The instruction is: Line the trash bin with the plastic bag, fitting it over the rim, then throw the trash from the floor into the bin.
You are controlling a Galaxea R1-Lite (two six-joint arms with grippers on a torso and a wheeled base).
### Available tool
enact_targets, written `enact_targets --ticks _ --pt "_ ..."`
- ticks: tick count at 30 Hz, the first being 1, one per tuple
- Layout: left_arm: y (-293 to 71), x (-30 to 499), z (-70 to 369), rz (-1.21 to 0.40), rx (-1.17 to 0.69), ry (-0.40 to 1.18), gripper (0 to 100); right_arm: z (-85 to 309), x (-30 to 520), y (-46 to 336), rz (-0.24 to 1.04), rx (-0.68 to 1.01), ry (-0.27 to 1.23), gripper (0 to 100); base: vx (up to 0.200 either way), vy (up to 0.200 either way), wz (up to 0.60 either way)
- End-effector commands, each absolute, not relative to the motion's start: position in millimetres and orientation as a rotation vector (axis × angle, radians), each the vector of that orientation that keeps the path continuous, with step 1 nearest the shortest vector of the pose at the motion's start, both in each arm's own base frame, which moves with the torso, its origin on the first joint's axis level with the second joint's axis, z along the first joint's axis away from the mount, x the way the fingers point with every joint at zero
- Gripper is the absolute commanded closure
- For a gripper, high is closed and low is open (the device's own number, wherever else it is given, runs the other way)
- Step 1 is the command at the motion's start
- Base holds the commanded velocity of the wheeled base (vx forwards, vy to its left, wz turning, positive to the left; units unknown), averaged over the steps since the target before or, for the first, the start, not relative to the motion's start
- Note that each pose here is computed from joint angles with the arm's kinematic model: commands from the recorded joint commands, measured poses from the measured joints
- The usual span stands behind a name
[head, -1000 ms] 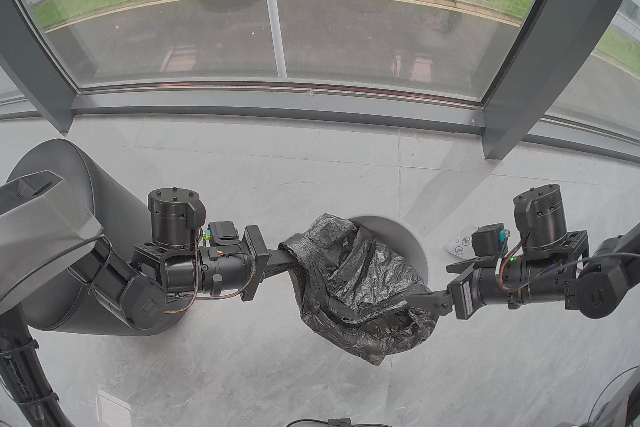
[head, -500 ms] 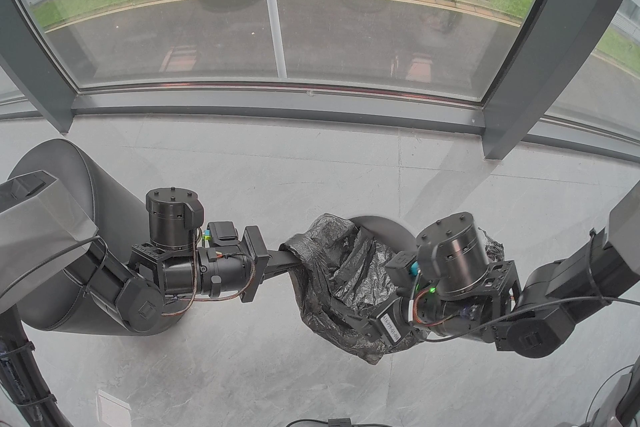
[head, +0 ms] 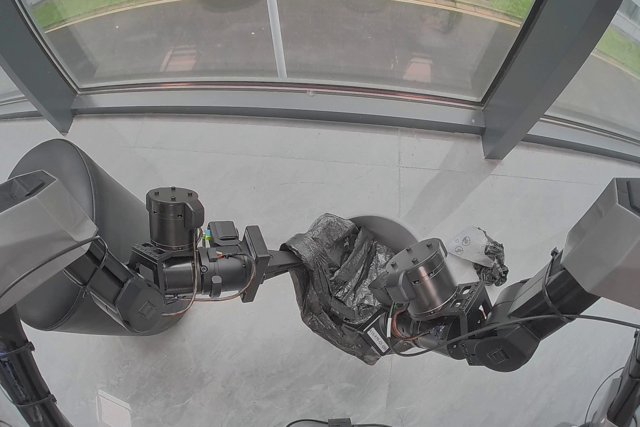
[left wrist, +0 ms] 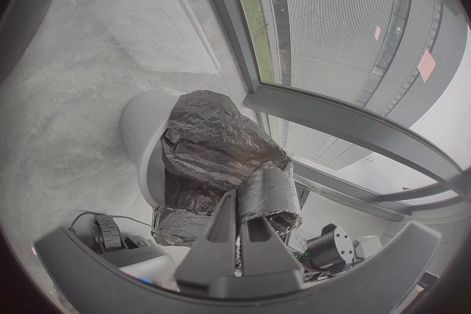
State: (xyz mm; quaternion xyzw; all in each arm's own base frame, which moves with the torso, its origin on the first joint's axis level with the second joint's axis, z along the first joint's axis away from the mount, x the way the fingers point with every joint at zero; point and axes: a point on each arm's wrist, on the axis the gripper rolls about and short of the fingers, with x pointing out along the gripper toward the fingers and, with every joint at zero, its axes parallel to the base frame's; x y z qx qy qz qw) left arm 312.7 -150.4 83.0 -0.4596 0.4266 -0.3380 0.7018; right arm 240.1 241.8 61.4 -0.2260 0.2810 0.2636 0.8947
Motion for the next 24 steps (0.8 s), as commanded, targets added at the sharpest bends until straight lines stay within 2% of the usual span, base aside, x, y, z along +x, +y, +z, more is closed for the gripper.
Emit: enact_targets --ticks 1,18,24 --pt "-150.6 312.4 83.5 -0.754 -1.023 0.949 100 48.1 241.7 244.2 0.544 -0.489 0.613 0 0.000 0.000 0.00" --pt "-151.4 311.5 82.8 -0.755 -1.022 0.954 100 44.0 245.8 241.0 0.490 -0.498 0.607 0 0.000 0.000 0.00" --pt "-152.2 310.7 83.2 -0.759 -1.019 0.953 100 37.6 253.3 235.4 0.418 -0.552 0.598 0 0.000 0.000 0.00"
